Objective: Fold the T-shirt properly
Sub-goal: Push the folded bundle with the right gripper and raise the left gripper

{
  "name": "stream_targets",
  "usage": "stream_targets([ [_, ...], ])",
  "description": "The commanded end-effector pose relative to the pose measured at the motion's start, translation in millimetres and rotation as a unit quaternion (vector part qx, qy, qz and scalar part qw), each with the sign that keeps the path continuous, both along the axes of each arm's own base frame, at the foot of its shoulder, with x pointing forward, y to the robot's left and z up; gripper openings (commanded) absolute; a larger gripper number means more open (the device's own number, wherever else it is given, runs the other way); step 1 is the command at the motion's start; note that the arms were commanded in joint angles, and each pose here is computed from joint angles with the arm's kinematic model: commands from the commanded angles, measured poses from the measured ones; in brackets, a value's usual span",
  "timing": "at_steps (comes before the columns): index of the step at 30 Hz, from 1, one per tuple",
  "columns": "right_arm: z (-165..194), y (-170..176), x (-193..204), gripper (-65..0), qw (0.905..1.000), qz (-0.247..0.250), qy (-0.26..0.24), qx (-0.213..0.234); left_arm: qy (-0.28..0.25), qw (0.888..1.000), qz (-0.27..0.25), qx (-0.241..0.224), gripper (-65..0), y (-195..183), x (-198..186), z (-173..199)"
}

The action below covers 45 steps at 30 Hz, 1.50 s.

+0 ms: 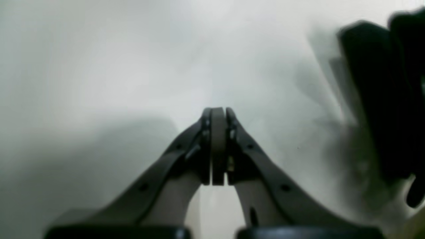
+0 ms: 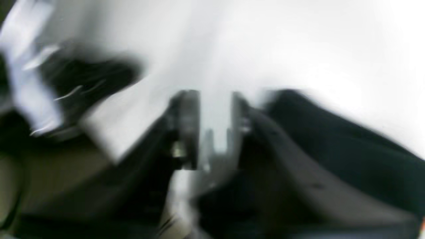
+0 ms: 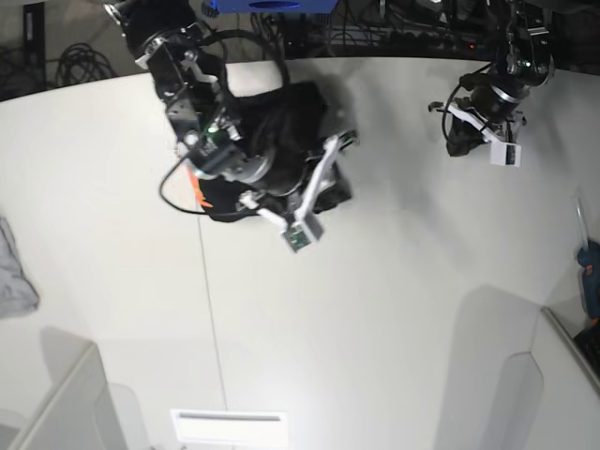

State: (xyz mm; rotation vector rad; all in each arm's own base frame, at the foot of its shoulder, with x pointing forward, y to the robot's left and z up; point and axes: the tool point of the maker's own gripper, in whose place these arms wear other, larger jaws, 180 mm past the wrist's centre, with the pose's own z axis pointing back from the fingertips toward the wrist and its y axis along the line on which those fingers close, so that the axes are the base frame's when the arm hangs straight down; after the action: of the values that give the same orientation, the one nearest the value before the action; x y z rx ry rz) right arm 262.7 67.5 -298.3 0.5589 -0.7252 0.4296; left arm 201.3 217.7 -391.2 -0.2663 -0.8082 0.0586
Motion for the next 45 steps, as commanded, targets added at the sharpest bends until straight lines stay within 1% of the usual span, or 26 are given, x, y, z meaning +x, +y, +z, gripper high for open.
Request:
stream_targets([
  [1, 8, -5, 5, -65.0, 0.9998, -0.009, -0.017, 0.011, -0.017, 1.0, -0.013, -0.003, -65.0, 0, 1, 9],
  [2, 6, -14, 10, -65.0, 0.9994, -0.022, -0.025, 0.01, -0.02, 1.0, -0.017, -0.002, -65.0, 1, 0, 11],
  [6, -17, -37, 12, -65.0, 0.9981, -0.06, -0.01, -0.003, -0.024, 1.0, -0.013, 0.007, -65.0, 12, -3, 14],
  [10, -48, -42, 10, -65.0, 0.9972, -0.066, 0.028, -0.024, -0.019, 1.0, -0.009, 0.006, -65.0, 14, -5, 10],
  [13, -55, -42, 12, -65.0, 0.9968, -0.069, 0.032, -0.025, -0.018, 1.0, -0.012, 0.005, -65.0, 12, -5, 10],
  [17, -65, -22, 8, -65.0, 0.9978, -0.045, 0.042, -0.027, -0.018, 1.0, -0.013, 0.004, -65.0, 11, -5, 9],
  [20, -72, 1, 1, -65.0, 0.9981, -0.019, 0.053, -0.025, -0.018, 1.0, -0.013, 0.004, -65.0, 11, -5, 9],
  [25, -86, 18, 8, -65.0, 0.9964, -0.011, 0.078, -0.031, -0.019, 1.0, -0.01, 0.006, -65.0, 14, -4, 10],
  [27, -84, 24, 4, -65.0, 0.9968, -0.001, 0.074, -0.03, -0.018, 1.0, -0.01, 0.006, -65.0, 14, -5, 10],
  [29, -70, 31, 3, -65.0, 0.9981, 0.009, 0.057, -0.02, -0.018, 1.0, -0.012, 0.005, -65.0, 12, -5, 9],
  [33, -38, 27, 11, -65.0, 0.9996, -0.013, 0.023, 0.005, -0.017, 1.0, -0.017, 0.002, -65.0, 8, -5, 9],
  [37, -11, 12, 13, -65.0, 0.9994, -0.024, -0.018, 0.015, -0.015, 0.997, -0.076, -0.022, -65.0, -29, -8, 6],
  [39, -1, -4, 19, -65.0, 0.9979, -0.049, -0.033, 0.025, -0.018, 0.994, -0.098, -0.035, -65.0, -43, -10, 6],
  [41, 2, -23, 23, -65.0, 0.9951, -0.086, -0.037, 0.033, -0.02, 0.992, -0.117, -0.046, -65.0, -55, -12, 6],
  [45, -10, -67, 29, -65.0, 0.9891, -0.142, -0.035, 0.018, -0.027, 0.985, -0.156, -0.07, -64.8, -86, -14, 9],
])
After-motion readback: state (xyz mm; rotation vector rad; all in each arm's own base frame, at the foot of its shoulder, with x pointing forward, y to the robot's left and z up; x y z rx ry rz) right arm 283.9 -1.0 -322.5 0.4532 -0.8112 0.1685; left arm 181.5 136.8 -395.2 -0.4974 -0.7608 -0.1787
